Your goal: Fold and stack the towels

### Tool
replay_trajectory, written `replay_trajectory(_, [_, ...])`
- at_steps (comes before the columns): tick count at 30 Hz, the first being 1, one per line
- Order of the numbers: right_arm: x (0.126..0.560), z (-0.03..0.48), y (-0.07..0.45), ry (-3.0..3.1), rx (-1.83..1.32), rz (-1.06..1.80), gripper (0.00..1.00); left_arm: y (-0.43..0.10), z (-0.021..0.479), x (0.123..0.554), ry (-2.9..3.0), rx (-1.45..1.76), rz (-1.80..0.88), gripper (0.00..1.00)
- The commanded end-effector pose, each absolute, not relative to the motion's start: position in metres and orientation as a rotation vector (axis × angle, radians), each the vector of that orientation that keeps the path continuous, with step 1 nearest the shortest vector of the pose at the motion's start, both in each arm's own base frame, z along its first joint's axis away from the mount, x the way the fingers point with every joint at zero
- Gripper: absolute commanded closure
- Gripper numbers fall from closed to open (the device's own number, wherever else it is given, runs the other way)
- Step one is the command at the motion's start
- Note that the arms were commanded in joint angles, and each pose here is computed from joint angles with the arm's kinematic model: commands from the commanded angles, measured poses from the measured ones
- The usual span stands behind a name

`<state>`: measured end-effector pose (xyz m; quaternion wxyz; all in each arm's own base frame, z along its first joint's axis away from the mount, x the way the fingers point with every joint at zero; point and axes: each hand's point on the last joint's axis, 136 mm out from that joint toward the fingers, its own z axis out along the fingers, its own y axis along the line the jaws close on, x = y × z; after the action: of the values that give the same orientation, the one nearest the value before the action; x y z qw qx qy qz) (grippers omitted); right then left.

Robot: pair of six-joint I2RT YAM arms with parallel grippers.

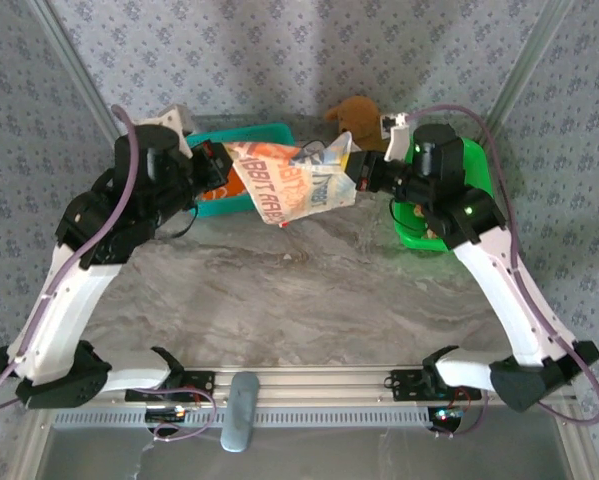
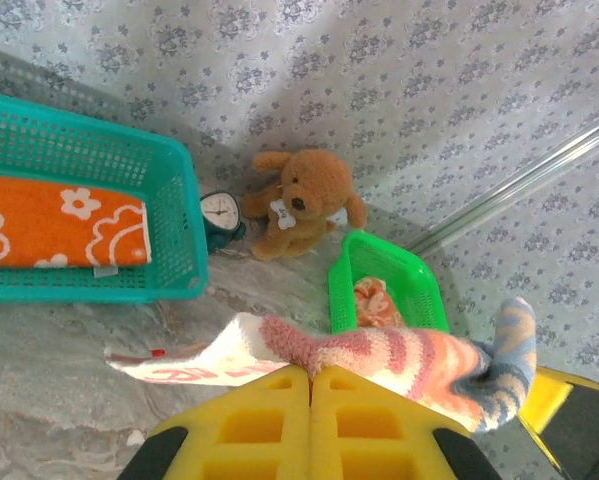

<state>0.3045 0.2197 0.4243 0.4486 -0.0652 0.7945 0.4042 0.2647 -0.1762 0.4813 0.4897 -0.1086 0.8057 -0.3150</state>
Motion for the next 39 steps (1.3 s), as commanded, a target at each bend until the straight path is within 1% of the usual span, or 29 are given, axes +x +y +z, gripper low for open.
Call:
replay_trajectory(1, [0.271,0.419,0.226,2.002,-0.162,1.088,1.0,-0.155,0.489,0.246,1.905,-0.332,-0.755,1.0])
replay_trajectory(4, [0.258,0.398,0.233,2.07,-0.141,1.111,1.0,-0.155,0.478,0.242,1.918,-0.345,-0.748,1.0])
replay_trajectory(9, [0.256,0.357,0.245,2.226,-0.117,1.159,1.0,-0.165,0.45,0.249,1.991,-0.363,-0.714,1.0])
replay_trajectory(12, [0.257,0.317,0.25,2.373,-0.112,1.153,1.0,-0.174,0.419,0.259,2.064,-0.368,-0.648,1.0])
replay_trajectory(16, [0.267,0.254,0.247,2.542,-0.063,1.129,1.0,-0.183,0.355,0.271,2.193,-0.387,-0.537,1.0])
replay_trajectory(20, [0.28,0.185,0.228,2.716,0.042,1.034,1.0,-0.189,0.281,0.281,2.331,-0.436,-0.516,1.0])
replay_trajectory(24, [0.288,0.139,0.215,2.856,-0.025,0.91,1.0,-0.191,0.225,0.283,2.433,-0.468,-0.455,1.0])
replay_trajectory(26, [0.289,0.116,0.207,2.94,-0.024,0.818,0.95,-0.194,0.2,0.285,2.476,-0.468,-0.422,1.0])
replay_trajectory(27, [0.296,0.118,0.208,2.939,-0.035,0.803,0.89,-0.195,0.191,0.286,2.491,-0.471,-0.409,1.0])
replay_trajectory(28, [0.297,0.113,0.207,2.957,-0.035,0.781,0.79,-0.197,0.182,0.287,2.51,-0.465,-0.396,1.0])
replay_trajectory(29, [0.298,0.111,0.207,2.964,-0.033,0.77,0.71,-0.197,0.174,0.287,2.528,-0.468,-0.379,1.0])
replay_trajectory(31, [0.297,0.111,0.209,2.953,-0.03,0.781,0.65,-0.199,0.161,0.288,2.562,-0.463,-0.35,1.0])
replay_trajectory(33, [0.299,0.115,0.212,2.919,-0.013,0.796,0.61,-0.2,0.15,0.288,2.591,-0.464,-0.333,1.0])
replay_trajectory(34, [0.293,0.106,0.208,2.94,0.011,0.788,0.6,-0.201,0.146,0.288,2.603,-0.463,-0.327,1.0])
replay_trajectory(36, [0.293,0.104,0.208,2.92,0.037,0.79,0.61,-0.201,0.14,0.289,2.618,-0.459,-0.313,1.0])
replay_trajectory(39, [0.292,0.103,0.219,2.86,0.048,0.85,0.64,-0.205,0.136,0.293,2.617,-0.455,-0.321,1.0])
